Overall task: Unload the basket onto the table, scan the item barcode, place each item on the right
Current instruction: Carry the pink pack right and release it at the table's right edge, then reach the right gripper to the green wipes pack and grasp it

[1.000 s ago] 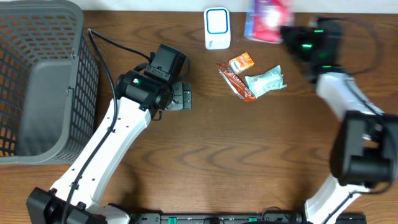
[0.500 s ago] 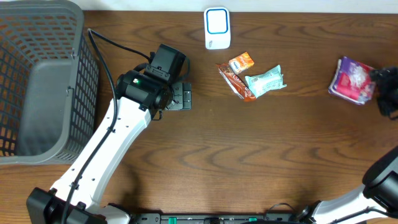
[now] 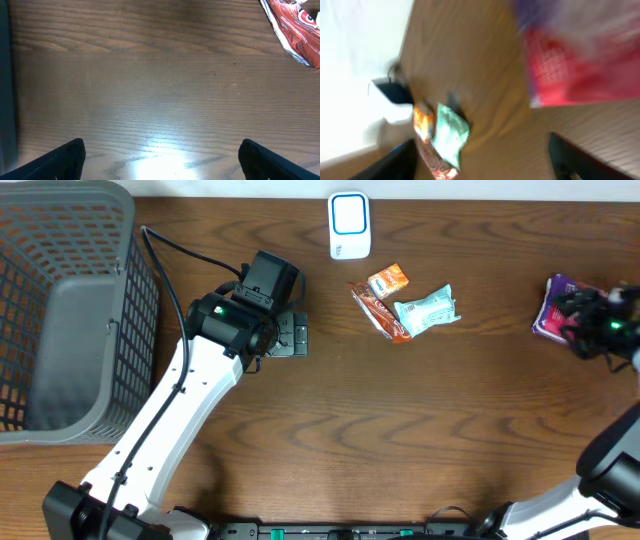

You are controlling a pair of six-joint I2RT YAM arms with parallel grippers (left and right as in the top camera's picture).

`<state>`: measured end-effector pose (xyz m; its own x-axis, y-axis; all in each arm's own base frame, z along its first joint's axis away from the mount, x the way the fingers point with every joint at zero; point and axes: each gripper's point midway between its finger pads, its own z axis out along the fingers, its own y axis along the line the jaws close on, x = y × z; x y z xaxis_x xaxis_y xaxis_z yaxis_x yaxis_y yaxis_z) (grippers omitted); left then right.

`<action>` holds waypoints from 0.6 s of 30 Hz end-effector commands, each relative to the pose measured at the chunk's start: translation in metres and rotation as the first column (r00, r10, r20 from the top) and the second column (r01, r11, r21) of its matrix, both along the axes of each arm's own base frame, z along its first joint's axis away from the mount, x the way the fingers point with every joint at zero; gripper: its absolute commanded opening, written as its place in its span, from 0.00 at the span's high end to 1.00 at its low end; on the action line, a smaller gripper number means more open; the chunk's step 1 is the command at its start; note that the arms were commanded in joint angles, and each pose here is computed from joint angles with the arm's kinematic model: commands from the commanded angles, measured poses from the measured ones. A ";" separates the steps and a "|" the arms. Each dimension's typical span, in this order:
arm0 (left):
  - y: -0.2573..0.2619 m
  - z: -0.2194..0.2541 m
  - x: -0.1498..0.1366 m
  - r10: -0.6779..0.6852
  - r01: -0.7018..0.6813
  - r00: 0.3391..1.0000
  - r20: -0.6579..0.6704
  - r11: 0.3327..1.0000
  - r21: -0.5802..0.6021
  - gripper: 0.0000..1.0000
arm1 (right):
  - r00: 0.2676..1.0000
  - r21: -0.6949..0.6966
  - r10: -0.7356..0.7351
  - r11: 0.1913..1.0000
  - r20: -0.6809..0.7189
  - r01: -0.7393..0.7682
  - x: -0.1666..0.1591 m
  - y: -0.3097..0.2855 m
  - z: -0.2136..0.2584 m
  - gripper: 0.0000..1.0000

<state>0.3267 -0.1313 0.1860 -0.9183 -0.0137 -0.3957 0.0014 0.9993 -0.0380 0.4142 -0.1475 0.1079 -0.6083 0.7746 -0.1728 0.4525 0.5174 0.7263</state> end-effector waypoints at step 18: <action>0.004 -0.001 0.000 0.012 -0.012 1.000 0.001 1.000 0.018 0.02 | 0.923 -0.678 -0.259 0.735 -0.286 -0.003 0.009 -0.034 -0.074 0.99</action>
<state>0.3266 -0.1312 0.1859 -0.9184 -0.0137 -0.3954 0.0014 0.9993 -0.0378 0.4405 -0.1446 0.0576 -0.6417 0.6260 -0.4431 0.6082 0.7673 0.2033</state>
